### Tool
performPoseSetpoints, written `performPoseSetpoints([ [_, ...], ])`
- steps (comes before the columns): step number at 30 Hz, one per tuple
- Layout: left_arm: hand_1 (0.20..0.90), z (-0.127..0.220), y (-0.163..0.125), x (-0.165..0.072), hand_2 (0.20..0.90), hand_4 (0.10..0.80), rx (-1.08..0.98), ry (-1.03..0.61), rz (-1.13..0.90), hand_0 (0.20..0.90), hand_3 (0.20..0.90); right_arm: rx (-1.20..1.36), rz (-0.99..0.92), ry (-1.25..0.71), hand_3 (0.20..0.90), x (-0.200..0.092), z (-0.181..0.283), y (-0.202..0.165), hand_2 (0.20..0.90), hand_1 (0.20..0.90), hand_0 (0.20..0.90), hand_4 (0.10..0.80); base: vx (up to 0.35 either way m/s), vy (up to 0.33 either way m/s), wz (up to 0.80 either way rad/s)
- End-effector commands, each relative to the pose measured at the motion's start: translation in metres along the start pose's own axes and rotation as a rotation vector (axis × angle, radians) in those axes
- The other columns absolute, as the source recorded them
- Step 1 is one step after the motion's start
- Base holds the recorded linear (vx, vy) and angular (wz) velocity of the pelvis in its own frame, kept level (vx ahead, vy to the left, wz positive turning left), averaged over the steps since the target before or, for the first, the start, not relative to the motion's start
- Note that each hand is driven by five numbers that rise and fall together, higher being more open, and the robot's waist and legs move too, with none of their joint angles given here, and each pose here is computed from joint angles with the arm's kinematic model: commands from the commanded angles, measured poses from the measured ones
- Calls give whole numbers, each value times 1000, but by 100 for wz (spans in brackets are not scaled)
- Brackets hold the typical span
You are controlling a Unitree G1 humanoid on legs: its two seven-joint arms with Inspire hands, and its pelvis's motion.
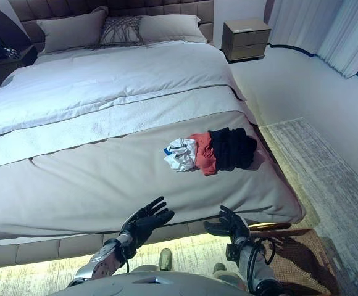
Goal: Pick up the clothes from the bed and place them into the basket
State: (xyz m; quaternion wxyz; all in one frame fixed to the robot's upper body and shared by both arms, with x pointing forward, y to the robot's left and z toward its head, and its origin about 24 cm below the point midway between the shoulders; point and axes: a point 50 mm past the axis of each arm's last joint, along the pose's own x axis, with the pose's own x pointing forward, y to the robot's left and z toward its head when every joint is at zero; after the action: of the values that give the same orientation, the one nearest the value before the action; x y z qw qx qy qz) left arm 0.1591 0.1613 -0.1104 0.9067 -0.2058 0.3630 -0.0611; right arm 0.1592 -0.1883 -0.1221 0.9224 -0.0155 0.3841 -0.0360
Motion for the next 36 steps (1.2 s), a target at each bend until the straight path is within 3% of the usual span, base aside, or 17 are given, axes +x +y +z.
performPoseSetpoints([
  [1,900,39,-7,12,900,800,24,-120,-73,900,900,-71,30,-364,900,9,89,8,900,900,900,800,-9,11,-8],
  [8,900,54,-18,25,900,800,60,-134,-101,900,900,-103,-109,-523,900,16,146,-11,900,900,900,800,8,141,-3],
  [14,900,55,6,10,900,800,100,-131,-59,900,900,-240,-235,-589,900,7,153,-35,900,900,900,800,113,-20,-8],
  [17,900,77,-5,17,900,800,128,-160,-104,900,900,-430,-458,-754,900,3,221,-40,900,900,900,800,3,-278,11],
  [22,900,75,-13,16,900,800,140,-164,-145,900,900,-535,-601,-874,900,-19,278,-51,900,900,900,800,19,-129,21],
  [28,900,92,-25,16,900,800,161,-208,-215,900,900,-587,-774,-959,900,-60,359,-97,900,900,900,800,-25,-25,20],
  [36,900,105,-37,9,900,800,142,-284,-291,900,900,-720,-1080,-1001,900,-111,420,-125,900,900,900,800,-79,24,18],
])
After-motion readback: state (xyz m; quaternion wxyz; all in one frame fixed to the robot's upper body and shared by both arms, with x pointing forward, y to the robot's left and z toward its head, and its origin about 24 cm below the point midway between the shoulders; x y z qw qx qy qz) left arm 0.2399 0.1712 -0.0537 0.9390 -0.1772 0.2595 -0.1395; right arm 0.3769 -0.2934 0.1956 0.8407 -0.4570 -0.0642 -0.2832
